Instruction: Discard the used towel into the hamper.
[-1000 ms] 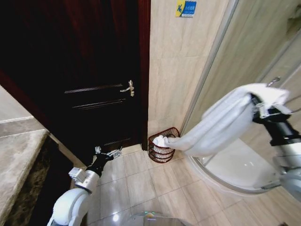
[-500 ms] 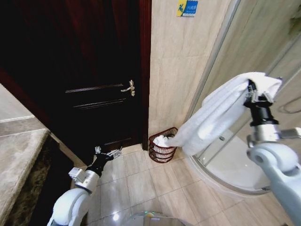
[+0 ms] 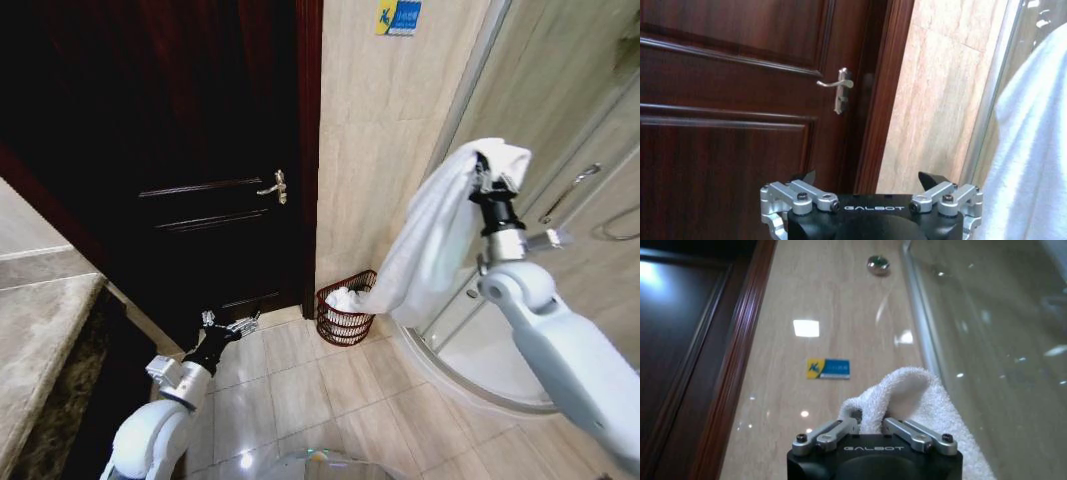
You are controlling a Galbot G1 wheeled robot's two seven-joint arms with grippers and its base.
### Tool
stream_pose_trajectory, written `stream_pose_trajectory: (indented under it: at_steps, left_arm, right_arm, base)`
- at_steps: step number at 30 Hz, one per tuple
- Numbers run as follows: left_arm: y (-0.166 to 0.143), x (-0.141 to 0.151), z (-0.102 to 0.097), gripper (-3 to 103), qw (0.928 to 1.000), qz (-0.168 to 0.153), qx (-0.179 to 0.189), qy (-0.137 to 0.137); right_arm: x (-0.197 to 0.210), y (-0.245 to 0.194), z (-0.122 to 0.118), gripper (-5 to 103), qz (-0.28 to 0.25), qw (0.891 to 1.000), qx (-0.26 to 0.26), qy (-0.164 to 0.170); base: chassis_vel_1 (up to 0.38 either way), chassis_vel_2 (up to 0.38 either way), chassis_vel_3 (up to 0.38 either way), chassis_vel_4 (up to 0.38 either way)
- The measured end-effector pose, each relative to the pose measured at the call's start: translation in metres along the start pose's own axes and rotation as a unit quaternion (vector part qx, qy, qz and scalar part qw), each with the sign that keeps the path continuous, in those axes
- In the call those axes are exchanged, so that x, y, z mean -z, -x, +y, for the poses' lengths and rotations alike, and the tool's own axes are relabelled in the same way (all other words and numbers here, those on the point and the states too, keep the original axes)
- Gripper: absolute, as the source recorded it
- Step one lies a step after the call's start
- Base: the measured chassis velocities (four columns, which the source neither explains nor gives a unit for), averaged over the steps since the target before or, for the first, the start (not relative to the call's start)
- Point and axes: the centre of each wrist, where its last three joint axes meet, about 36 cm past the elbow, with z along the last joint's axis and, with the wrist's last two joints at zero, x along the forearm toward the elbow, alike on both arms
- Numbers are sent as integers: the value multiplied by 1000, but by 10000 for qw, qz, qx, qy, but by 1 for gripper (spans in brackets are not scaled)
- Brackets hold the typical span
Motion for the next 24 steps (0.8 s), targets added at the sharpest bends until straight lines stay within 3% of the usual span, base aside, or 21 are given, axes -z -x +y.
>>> stream_pose_trajectory:
  at_steps: [11,19,24]
  left_arm:
    - [0,0,0,100,10000,0,0,1]
    - [0,0,0,100,10000,0,0,0]
    - [0,0,0,100,10000,0,0,0]
  right_arm:
    - [-44,42,17,3,4,9999,84,131]
    - [-37,137,45,3,-530,9979,266,242]
    - [-39,163,63,3,-666,9969,288,302]
  base:
    - [0,0,0,0]
    - [0,0,0,0]
    - [0,0,0,0]
